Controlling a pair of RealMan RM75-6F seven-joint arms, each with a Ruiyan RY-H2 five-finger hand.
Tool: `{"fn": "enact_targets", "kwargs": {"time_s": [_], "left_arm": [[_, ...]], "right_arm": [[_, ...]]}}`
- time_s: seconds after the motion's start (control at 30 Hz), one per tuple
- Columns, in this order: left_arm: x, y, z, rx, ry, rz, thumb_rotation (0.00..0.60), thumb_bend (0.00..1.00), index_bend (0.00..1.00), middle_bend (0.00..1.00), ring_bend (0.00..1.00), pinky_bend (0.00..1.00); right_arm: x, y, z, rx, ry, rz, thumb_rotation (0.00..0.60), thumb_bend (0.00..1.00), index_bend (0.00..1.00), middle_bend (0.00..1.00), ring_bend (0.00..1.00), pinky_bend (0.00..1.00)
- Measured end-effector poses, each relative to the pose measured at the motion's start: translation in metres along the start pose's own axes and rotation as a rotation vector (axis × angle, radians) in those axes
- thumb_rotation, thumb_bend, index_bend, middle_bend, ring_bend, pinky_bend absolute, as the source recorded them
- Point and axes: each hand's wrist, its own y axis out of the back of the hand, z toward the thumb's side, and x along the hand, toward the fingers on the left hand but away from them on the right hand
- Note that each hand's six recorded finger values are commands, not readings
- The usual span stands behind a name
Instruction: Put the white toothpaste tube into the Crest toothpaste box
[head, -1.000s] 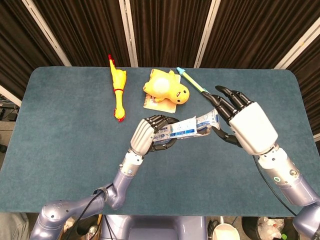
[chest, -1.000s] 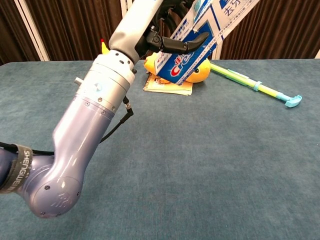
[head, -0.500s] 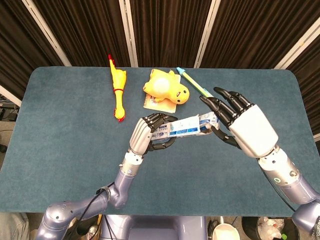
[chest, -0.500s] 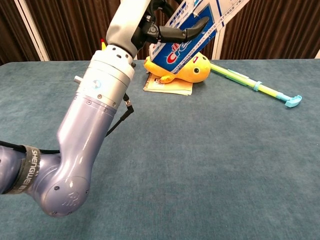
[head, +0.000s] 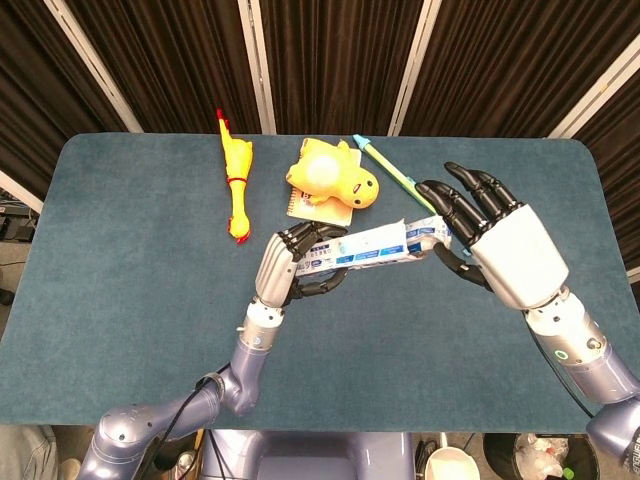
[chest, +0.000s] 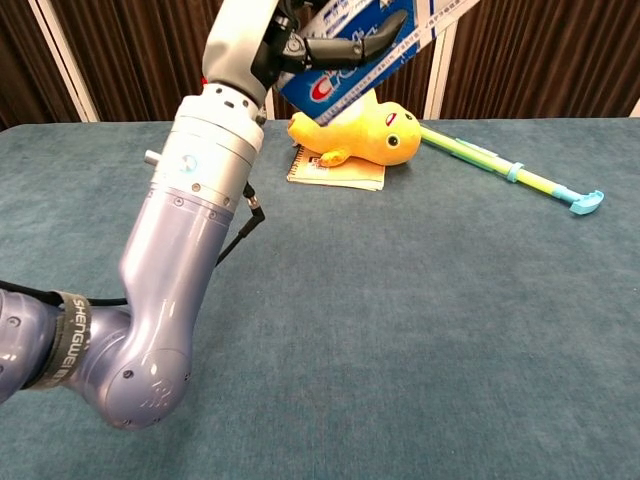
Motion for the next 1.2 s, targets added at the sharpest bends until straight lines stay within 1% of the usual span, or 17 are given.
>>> {"fn": "enact_targets", "kwargs": {"time_s": [0.23, 0.57, 0.73, 0.83, 0.97, 1.07, 1.2], "left_arm": [[0.003, 0.010, -0.001, -0.009, -0.005, 0.035, 0.600, 0.41, 0.30, 0.44, 0.41, 0.51], [0.002, 0.022, -0.002, -0.032, -0.009, 0.079, 0.600, 0.41, 0.29, 0.44, 0.41, 0.51], [0.002, 0.027, 0.001, -0.050, -0.018, 0.105, 0.600, 0.41, 0.29, 0.43, 0.40, 0.51], [0.002, 0.032, 0.003, -0.073, -0.021, 0.135, 0.600, 0.41, 0.29, 0.43, 0.40, 0.51], [-0.005, 0.045, 0.005, -0.108, -0.018, 0.187, 0.600, 0.41, 0.29, 0.43, 0.40, 0.51], [-0.013, 0.055, 0.004, -0.115, -0.022, 0.203, 0.600, 0.41, 0.29, 0.43, 0.40, 0.51], [-0.020, 0.067, 0.006, -0.133, -0.037, 0.223, 0.600, 0.42, 0.29, 0.43, 0.40, 0.51]], "right_arm": [[0.005, -0.001, -0.002, 0.054, 0.047, -0.036, 0.600, 0.34, 0.00, 0.24, 0.11, 0.24], [0.014, 0.001, -0.008, 0.078, 0.048, -0.050, 0.600, 0.34, 0.00, 0.24, 0.11, 0.24], [0.015, 0.001, -0.013, 0.090, 0.024, -0.051, 0.600, 0.34, 0.00, 0.24, 0.11, 0.24], [0.014, -0.001, -0.018, 0.096, -0.001, -0.054, 0.600, 0.34, 0.00, 0.24, 0.11, 0.24], [0.016, -0.003, -0.028, 0.110, -0.058, -0.048, 0.600, 0.34, 0.00, 0.24, 0.11, 0.24], [0.019, -0.006, -0.035, 0.124, -0.091, -0.032, 0.600, 0.34, 0.00, 0.24, 0.11, 0.24], [0.017, -0.010, -0.033, 0.121, -0.106, -0.023, 0.600, 0.34, 0.00, 0.24, 0.11, 0.24]]}}
